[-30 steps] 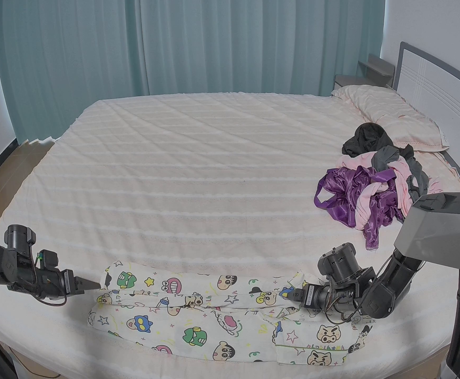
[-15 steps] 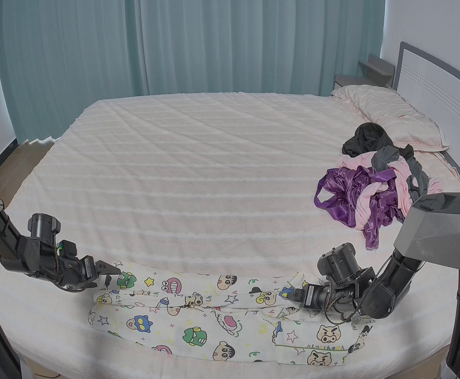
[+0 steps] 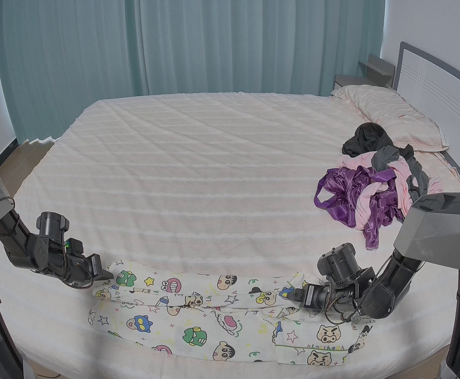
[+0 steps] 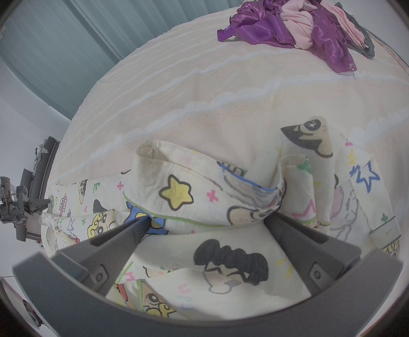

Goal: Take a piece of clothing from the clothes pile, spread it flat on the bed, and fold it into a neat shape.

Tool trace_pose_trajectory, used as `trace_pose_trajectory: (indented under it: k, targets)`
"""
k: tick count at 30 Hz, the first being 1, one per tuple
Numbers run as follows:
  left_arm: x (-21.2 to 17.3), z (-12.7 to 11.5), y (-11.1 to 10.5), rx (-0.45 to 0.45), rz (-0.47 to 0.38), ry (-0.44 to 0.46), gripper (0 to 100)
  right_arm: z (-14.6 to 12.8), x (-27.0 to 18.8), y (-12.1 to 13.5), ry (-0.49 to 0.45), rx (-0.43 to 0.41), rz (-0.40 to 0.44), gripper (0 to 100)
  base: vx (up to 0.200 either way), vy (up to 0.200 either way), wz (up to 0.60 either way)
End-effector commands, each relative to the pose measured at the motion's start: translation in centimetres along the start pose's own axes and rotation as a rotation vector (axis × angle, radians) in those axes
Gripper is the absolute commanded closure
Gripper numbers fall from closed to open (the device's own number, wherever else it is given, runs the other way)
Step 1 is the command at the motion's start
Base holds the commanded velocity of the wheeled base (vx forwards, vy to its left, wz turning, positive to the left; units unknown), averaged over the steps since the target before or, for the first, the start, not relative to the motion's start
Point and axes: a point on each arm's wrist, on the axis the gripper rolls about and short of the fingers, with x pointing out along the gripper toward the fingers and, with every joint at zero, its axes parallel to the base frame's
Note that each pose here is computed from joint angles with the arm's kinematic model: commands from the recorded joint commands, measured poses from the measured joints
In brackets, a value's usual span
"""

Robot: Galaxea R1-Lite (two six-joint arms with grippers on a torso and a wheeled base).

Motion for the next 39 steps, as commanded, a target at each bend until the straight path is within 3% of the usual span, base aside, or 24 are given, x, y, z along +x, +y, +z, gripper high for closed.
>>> trace_pose_trajectory:
  k: [1, 10, 25, 36, 39]
  targets:
    - [0.1, 0.2, 0.0, 0.002, 0.003, -0.006, 100, -0.1, 0.1, 0.0, 0.002, 0.000, -0.002, 0, 0.000, 0.000, 0.00]
    - [-1.6, 1.1, -1.0, 0.018, -0.010, -0.068, 100, 0.0, 0.0, 0.0, 0.001, 0.000, -0.001, 0, 0.000, 0.000, 0.00]
    - [-2.1, 4.1, -2.2, -0.029, -0.052, -0.161, 100, 0.1, 0.1, 0.0, -0.002, 0.002, 0.000, 0, 0.000, 0.000, 0.00]
    - [1.3, 3.9, -0.2, -0.044, -0.021, -0.154, 100, 0.9, -1.0, 0.4, -0.038, 0.027, 0.027, 0, 0.000, 0.000, 0.00]
    - [1.2, 3.7, -0.1, -0.100, -0.019, -0.153, 100, 1.4, -2.2, 0.7, -0.063, 0.031, 0.048, 0, 0.000, 0.000, 0.00]
